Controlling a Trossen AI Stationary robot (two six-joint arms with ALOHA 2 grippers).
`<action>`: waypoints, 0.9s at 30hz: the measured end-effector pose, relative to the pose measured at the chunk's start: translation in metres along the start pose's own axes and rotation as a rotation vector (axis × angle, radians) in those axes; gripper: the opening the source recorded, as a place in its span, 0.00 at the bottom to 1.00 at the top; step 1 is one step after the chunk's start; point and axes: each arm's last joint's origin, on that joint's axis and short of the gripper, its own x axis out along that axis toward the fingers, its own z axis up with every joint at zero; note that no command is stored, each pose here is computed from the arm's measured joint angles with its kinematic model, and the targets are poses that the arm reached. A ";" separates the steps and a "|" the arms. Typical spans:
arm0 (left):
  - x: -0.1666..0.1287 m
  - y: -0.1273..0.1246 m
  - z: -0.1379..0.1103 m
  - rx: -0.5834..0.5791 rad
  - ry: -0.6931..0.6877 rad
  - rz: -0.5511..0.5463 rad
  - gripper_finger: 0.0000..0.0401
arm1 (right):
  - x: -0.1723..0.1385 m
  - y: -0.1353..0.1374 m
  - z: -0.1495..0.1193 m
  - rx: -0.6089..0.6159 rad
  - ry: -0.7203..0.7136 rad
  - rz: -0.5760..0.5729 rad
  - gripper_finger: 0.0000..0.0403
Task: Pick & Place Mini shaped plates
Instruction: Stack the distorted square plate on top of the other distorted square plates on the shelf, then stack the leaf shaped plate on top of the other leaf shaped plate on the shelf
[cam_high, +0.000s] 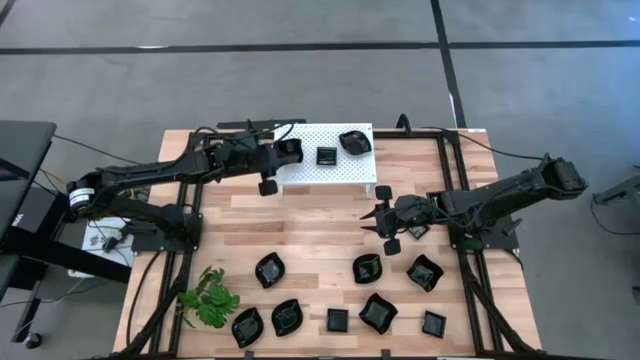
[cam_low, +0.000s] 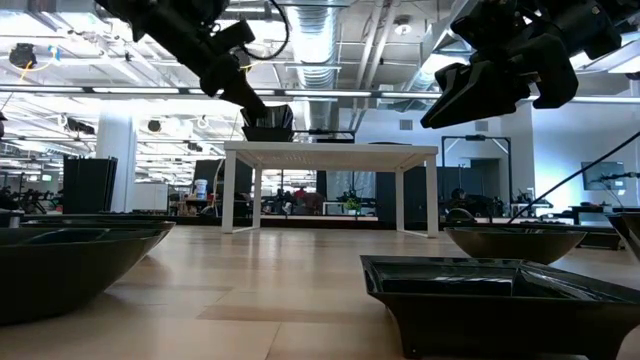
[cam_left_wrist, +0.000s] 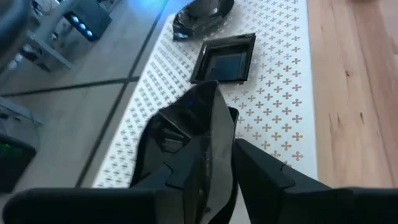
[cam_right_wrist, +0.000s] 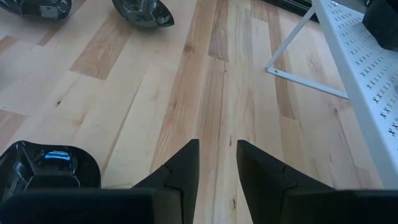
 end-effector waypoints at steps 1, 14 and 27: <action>0.003 -0.001 -0.001 -0.003 0.011 -0.006 0.25 | 0.000 0.000 0.000 0.000 0.000 0.000 0.25; 0.021 -0.004 -0.002 0.013 0.012 -0.005 0.07 | 0.000 0.000 0.000 0.000 0.000 0.000 0.25; -0.005 -0.045 0.030 0.039 -0.179 -0.115 0.07 | 0.000 0.000 0.000 0.036 0.000 0.000 0.25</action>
